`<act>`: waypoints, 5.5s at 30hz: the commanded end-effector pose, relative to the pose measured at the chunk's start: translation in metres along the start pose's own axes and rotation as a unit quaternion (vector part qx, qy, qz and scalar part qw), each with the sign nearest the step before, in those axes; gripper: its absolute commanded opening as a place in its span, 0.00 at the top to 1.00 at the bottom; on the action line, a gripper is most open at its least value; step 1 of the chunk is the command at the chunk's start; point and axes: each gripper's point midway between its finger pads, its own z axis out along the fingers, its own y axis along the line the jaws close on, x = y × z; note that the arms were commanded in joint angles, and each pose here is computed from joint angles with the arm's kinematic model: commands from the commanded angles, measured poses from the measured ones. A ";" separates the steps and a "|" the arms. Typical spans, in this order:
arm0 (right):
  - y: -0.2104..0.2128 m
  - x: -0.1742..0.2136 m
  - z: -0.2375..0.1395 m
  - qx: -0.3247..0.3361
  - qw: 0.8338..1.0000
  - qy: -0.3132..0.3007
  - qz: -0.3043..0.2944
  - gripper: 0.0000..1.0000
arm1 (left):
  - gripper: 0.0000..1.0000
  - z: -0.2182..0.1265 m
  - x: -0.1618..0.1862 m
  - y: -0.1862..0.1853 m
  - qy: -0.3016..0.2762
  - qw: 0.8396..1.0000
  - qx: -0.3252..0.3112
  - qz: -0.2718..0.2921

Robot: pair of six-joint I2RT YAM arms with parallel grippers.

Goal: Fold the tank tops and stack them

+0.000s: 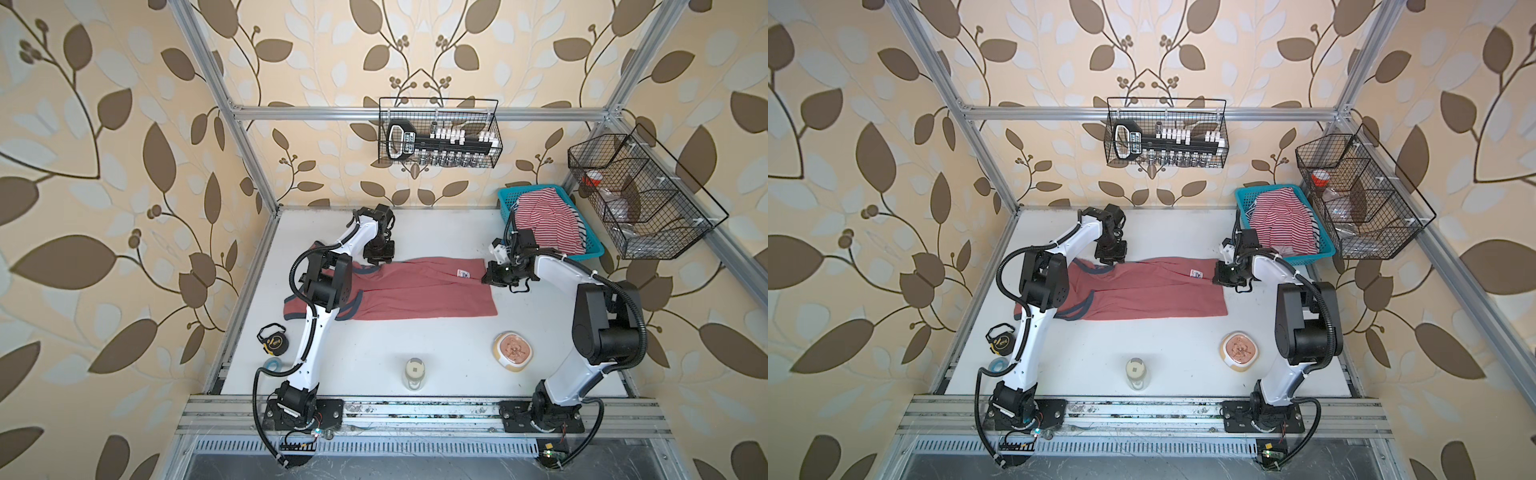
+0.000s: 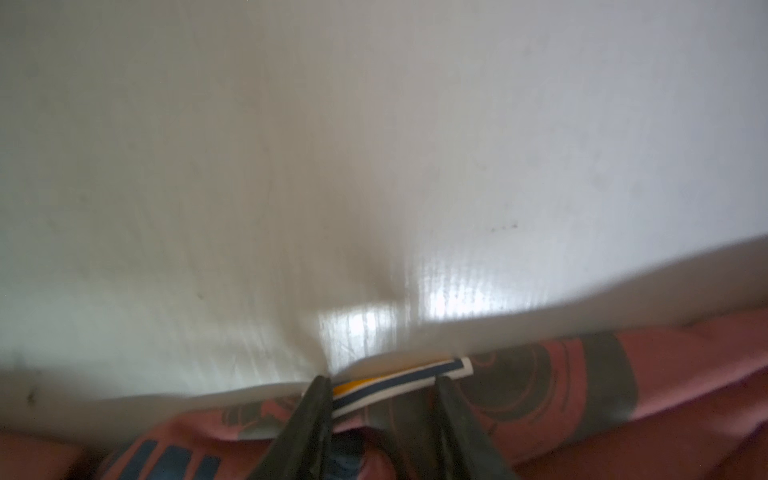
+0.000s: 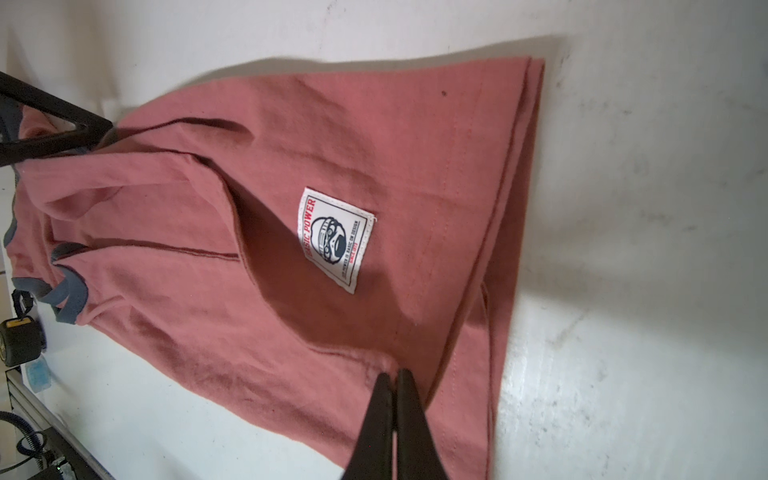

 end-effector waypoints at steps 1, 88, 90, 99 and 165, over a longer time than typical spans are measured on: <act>-0.003 0.004 0.000 0.002 1.000 0.010 -0.007 1.00 | 0.63 -0.046 0.005 0.006 -0.019 1.000 -0.008 0.002; -0.009 0.019 -0.003 0.003 1.000 0.013 -0.002 1.00 | 0.78 -0.027 0.028 -0.024 0.005 0.999 0.008 -0.038; -0.009 0.020 -0.002 0.003 1.000 0.015 -0.001 1.00 | 0.78 -0.021 0.042 -0.019 0.021 0.999 0.003 -0.040; -0.012 0.023 0.001 0.004 1.000 0.017 0.002 1.00 | 0.80 -0.026 0.082 -0.010 0.034 0.998 0.011 -0.054; -0.008 0.032 -0.013 0.033 0.999 0.027 0.004 0.74 | 0.75 -0.039 0.088 0.033 0.026 0.995 -0.070 -0.060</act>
